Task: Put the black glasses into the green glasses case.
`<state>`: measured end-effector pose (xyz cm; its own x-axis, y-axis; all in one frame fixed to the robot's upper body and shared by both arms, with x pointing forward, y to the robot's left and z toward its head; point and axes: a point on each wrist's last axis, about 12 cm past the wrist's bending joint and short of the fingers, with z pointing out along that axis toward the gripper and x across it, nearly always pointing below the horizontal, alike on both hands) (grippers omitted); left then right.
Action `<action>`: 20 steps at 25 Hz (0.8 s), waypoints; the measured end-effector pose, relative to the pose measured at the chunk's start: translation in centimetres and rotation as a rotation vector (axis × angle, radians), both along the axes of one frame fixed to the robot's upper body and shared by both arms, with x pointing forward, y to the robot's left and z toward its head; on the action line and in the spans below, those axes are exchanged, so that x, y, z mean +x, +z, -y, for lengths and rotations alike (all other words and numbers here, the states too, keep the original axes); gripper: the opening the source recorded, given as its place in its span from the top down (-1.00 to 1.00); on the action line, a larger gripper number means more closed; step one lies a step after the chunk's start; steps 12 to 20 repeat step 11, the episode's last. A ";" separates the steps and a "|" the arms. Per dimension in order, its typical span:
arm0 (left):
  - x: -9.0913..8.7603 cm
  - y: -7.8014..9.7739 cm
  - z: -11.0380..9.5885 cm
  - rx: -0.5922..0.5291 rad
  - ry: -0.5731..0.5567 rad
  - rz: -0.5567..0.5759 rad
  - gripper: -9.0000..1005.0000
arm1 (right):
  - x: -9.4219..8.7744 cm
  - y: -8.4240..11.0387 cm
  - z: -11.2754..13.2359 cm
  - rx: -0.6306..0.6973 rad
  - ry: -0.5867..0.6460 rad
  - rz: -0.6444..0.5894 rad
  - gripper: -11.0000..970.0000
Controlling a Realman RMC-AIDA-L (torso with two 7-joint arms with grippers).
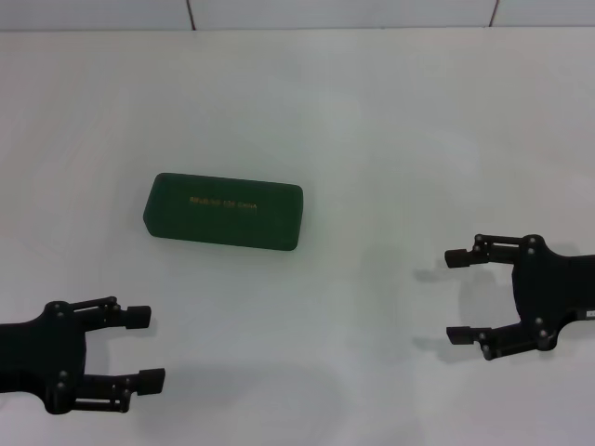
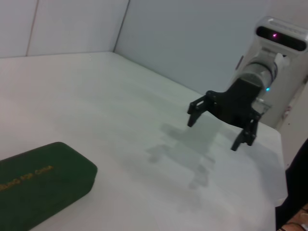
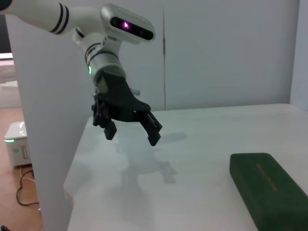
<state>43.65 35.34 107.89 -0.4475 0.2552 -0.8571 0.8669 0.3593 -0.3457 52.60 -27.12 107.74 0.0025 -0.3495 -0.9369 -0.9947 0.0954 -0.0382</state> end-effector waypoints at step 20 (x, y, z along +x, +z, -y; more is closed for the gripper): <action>0.1 0.0 0.0 0.011 -0.018 -0.019 -0.74 | 0.3 0.1 0.1 -0.005 -0.009 0.013 -0.79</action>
